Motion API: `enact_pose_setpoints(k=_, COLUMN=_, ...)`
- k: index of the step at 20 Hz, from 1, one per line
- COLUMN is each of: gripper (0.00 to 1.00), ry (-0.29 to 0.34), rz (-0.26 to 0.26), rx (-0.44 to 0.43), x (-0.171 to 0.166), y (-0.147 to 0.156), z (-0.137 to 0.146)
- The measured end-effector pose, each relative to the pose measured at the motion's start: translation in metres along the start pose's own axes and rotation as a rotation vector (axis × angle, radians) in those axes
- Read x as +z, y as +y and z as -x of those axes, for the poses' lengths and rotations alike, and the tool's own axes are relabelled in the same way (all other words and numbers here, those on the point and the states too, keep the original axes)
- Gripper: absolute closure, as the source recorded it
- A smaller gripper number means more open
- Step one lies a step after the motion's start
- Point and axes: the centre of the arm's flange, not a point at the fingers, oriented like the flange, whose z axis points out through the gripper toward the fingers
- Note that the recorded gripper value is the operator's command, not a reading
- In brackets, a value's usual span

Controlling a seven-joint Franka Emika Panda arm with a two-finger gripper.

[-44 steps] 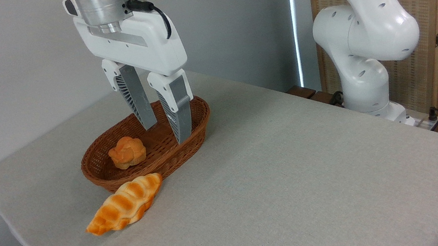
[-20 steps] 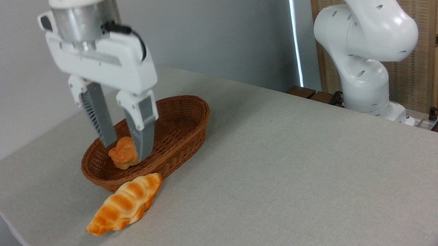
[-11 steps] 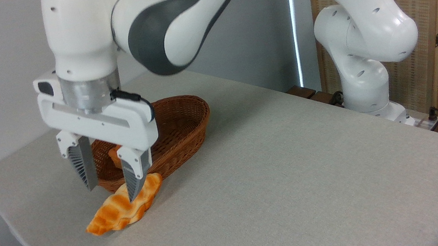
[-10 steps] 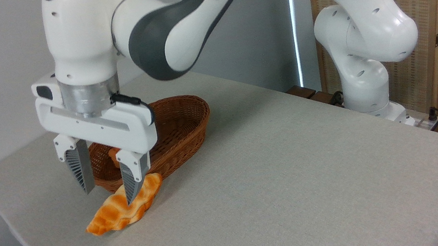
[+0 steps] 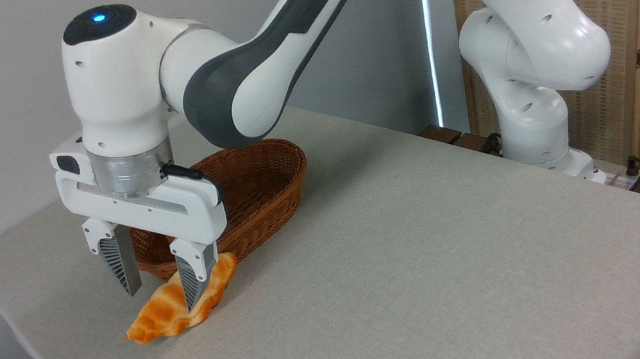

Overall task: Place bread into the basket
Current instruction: 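Move the open gripper down over the elongated orange bread roll, then close the gripper on the middle of the orange bread roll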

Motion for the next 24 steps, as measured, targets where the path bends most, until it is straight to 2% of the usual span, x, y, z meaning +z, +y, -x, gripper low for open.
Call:
enact_pose_setpoints(k=8, gripper=0.00, ry=-0.030, rz=0.004, rx=-0.006, x=0.014, y=-0.002, z=0.008)
enact_pose_setpoints(k=11, gripper=0.15, ry=-0.042, rz=0.005, rx=-0.008, x=0.020, y=-0.002, z=0.010)
enact_pose_setpoints(k=12, gripper=0.24, ry=-0.042, rz=0.005, rx=-0.008, x=0.021, y=-0.003, z=0.010)
enact_pose_setpoints(k=15, gripper=0.42, ry=-0.040, rz=0.003, rx=-0.009, x=0.025, y=-0.004, z=0.010)
enact_pose_setpoints(k=17, gripper=0.64, ry=-0.041, rz=0.003, rx=-0.010, x=0.026, y=-0.004, z=0.010)
enact_pose_setpoints(k=18, gripper=0.68, ry=-0.041, rz=0.004, rx=-0.009, x=0.027, y=-0.004, z=0.010)
enact_pose_setpoints(k=24, gripper=0.68, ry=-0.041, rz=0.004, rx=0.016, x=0.027, y=-0.003, z=0.010)
